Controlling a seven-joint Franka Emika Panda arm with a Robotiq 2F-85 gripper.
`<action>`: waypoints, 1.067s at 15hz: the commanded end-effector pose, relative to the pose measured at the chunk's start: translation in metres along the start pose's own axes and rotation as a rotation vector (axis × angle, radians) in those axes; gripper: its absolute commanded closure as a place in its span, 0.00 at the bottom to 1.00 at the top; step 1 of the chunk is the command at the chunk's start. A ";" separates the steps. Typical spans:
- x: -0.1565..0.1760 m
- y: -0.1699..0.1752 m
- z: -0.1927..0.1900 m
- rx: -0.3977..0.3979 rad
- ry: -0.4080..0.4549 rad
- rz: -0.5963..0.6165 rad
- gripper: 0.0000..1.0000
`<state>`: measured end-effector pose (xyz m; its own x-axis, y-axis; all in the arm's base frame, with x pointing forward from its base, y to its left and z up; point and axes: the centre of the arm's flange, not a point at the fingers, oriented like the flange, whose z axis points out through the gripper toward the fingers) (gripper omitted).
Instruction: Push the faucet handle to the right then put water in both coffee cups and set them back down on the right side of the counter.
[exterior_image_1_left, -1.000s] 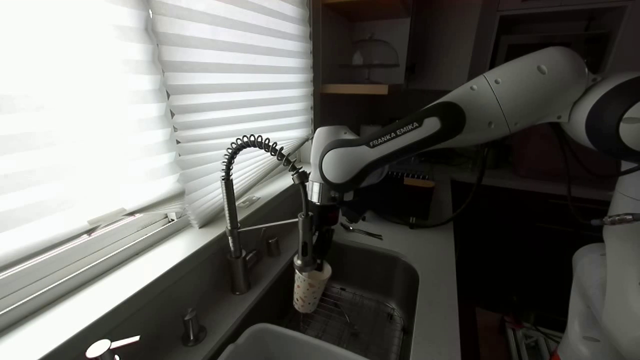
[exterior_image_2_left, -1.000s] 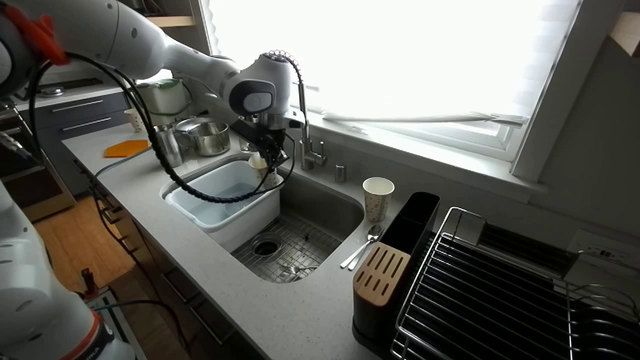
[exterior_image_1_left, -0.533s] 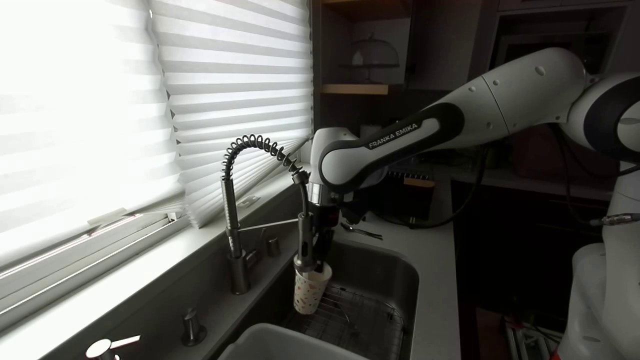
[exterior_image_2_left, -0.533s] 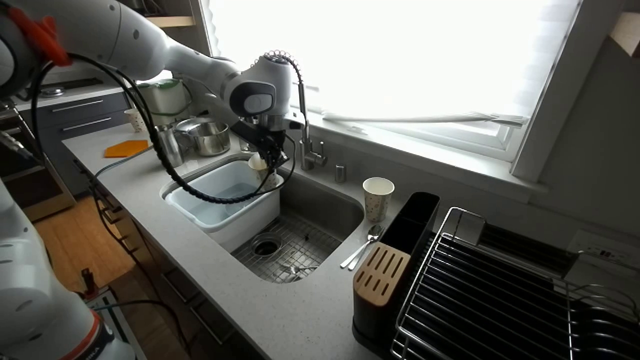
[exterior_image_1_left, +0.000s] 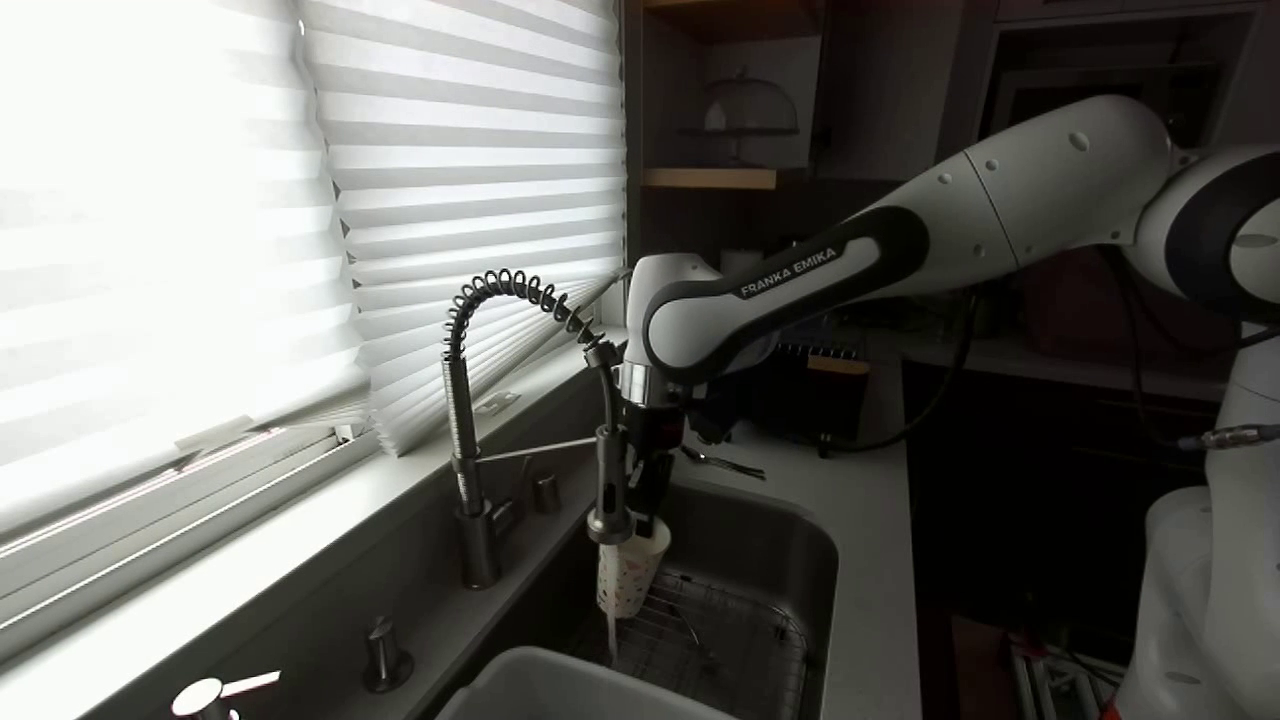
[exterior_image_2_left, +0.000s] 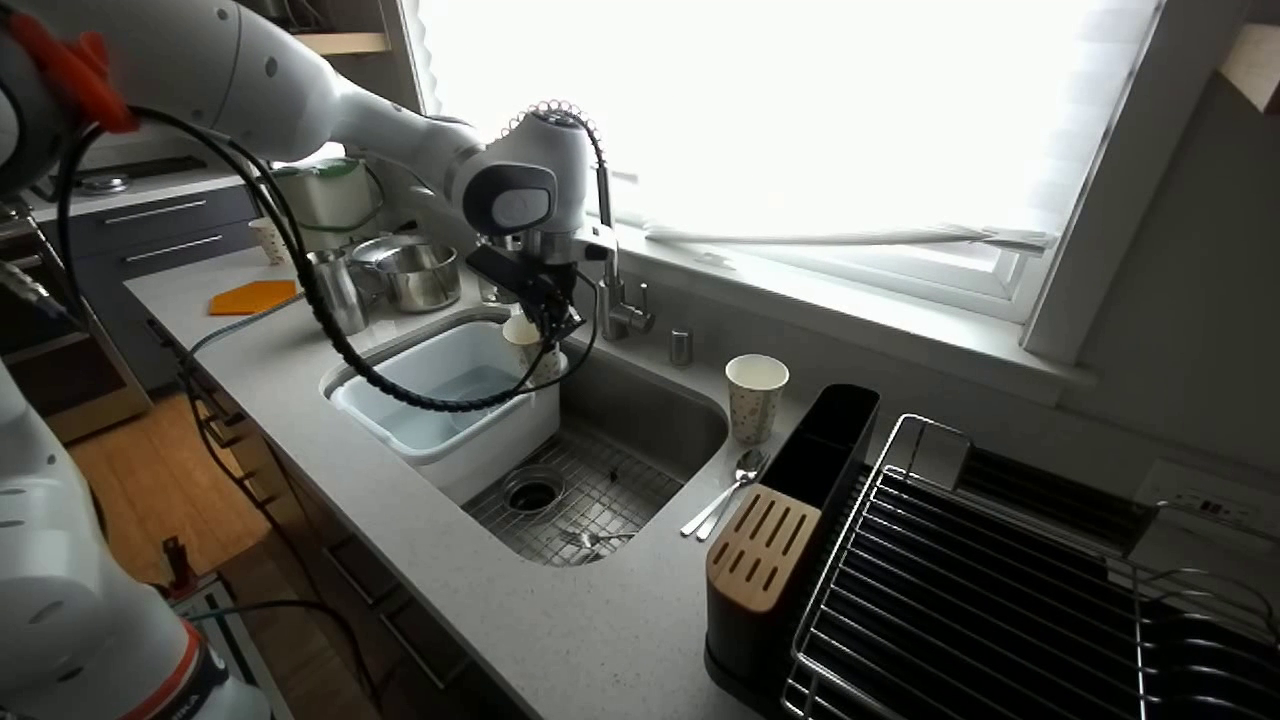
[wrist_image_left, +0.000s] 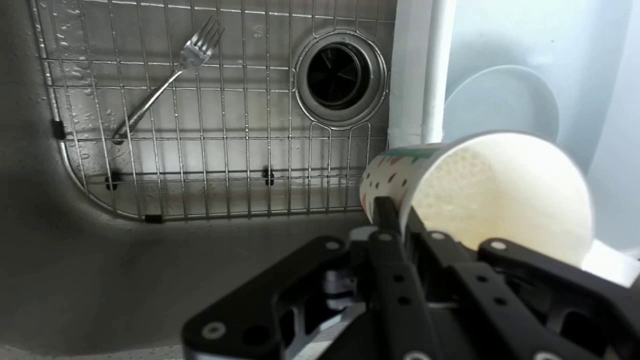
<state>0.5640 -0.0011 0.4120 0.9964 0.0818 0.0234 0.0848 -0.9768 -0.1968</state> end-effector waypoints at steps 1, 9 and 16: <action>-0.026 0.023 -0.012 -0.062 -0.023 0.012 0.99; -0.095 0.123 -0.070 -0.126 0.047 0.245 0.99; -0.154 0.231 -0.110 -0.107 0.140 0.617 0.99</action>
<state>0.4480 -0.2334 0.4718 0.9091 -0.4101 0.0732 -0.4010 -0.9091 -0.1130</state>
